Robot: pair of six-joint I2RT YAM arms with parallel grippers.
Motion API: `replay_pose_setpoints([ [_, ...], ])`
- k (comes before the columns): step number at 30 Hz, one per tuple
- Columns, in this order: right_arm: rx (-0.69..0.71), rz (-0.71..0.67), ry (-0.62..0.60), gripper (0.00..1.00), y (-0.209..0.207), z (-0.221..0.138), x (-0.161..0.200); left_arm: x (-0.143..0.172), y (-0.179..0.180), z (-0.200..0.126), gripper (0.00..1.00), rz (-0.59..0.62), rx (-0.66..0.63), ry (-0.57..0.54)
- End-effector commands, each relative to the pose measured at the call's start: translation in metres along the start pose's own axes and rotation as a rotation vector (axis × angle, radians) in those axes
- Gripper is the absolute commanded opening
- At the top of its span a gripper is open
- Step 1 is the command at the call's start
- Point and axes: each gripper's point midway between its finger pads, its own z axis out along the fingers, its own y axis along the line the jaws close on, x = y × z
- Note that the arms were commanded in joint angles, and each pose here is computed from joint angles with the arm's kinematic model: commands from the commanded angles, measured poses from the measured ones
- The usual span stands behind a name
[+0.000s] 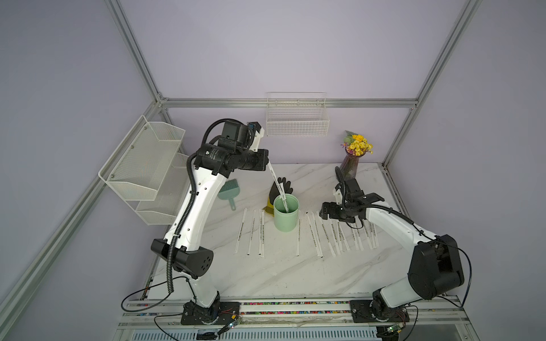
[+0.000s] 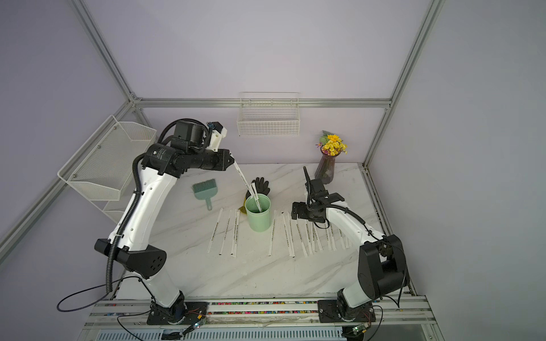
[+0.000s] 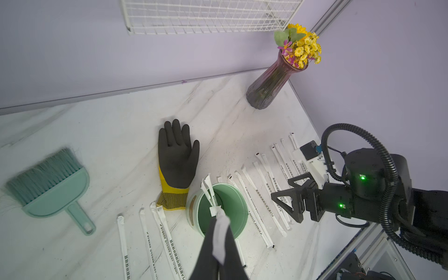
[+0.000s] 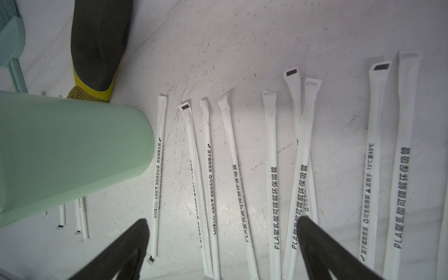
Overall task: Take the straws out of the storage container
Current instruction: Place the straw at the center of the board.
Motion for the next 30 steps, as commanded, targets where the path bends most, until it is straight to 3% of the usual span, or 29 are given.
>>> replay_pose_setpoints([
  [1, -0.026, 0.004, -0.043, 0.97, 0.007, -0.016, -0.011, -0.014, 0.008, -0.048, 0.04, 0.029, -0.029, -0.092],
  [7, -0.022, 0.002, -0.034, 0.97, 0.006, -0.015, -0.01, -0.008, 0.032, -0.076, 0.04, 0.024, -0.108, -0.098],
  [12, -0.016, -0.012, -0.039, 0.97, 0.005, -0.018, -0.01, 0.011, 0.063, -0.072, 0.04, -0.001, -0.228, -0.013],
  [20, -0.002, -0.017, -0.033, 0.97, 0.002, -0.017, -0.006, 0.047, 0.117, -0.043, 0.04, -0.044, -0.455, 0.192],
  [30, 0.003, -0.015, -0.027, 0.97, 0.0, -0.011, -0.005, 0.11, 0.177, 0.012, 0.04, -0.043, -0.667, 0.547],
])
